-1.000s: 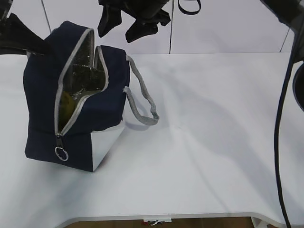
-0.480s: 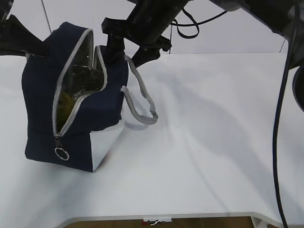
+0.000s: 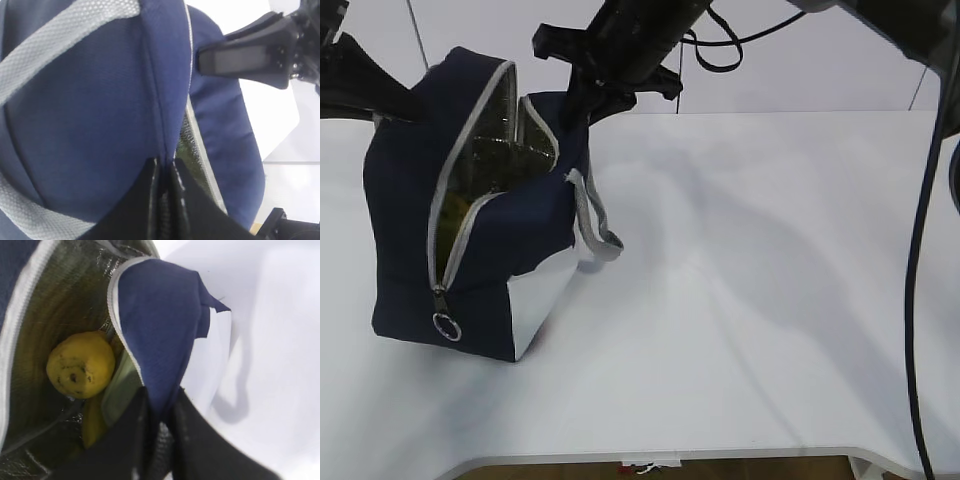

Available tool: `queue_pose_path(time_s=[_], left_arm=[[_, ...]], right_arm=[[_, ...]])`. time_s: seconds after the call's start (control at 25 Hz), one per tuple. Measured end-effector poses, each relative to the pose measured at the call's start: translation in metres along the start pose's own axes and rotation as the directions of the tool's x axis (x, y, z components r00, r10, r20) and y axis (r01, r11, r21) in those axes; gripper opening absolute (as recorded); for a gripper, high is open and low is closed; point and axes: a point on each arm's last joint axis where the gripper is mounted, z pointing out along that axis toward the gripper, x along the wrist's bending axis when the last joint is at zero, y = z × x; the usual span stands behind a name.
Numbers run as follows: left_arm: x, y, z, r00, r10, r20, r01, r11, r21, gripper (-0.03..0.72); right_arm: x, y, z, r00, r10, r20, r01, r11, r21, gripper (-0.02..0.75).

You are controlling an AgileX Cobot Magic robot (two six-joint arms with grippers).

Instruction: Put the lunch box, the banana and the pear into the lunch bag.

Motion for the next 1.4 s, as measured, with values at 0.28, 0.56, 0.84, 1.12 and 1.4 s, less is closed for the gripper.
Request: queue_pose_path(time_s=[0.28, 0.56, 0.84, 1.12, 1.4], left_arm=[[-0.012, 0.003, 0.006, 0.996, -0.018, 0.082, 0.02, 0.999, -0.029, 0.006], [-0.046, 0.001, 0.033, 0.98, -0.002, 0.198, 0.004, 1.0, -0.008, 0.006], [-0.079, -0.004, 0.065, 0.975, 0.045, 0.217, -0.042, 0.999, -0.02, 0.006], [-0.08, -0.005, 0.101, 0.978, -0.034, 0.205, 0.038, 0.999, -0.013, 0.006], [-0.068, -0.005, 0.114, 0.98, -0.07, 0.187, 0.07, 0.998, 0.003, 0.007]], right_arm=[[0.004, -0.001, -0.024, 0.987, -0.131, 0.089, 0.133, 0.991, -0.018, 0.046], [0.008, -0.008, -0.067, 0.939, -0.246, 0.242, 0.258, 0.966, -0.017, 0.036], [-0.001, -0.02, -0.087, 0.869, -0.31, 0.386, 0.314, 0.948, 0.052, 0.035], [-0.001, -0.02, -0.103, 0.839, -0.321, 0.44, 0.336, 0.941, 0.045, 0.034], [-0.001, -0.02, -0.102, 0.839, -0.321, 0.44, 0.335, 0.941, 0.048, 0.034]])
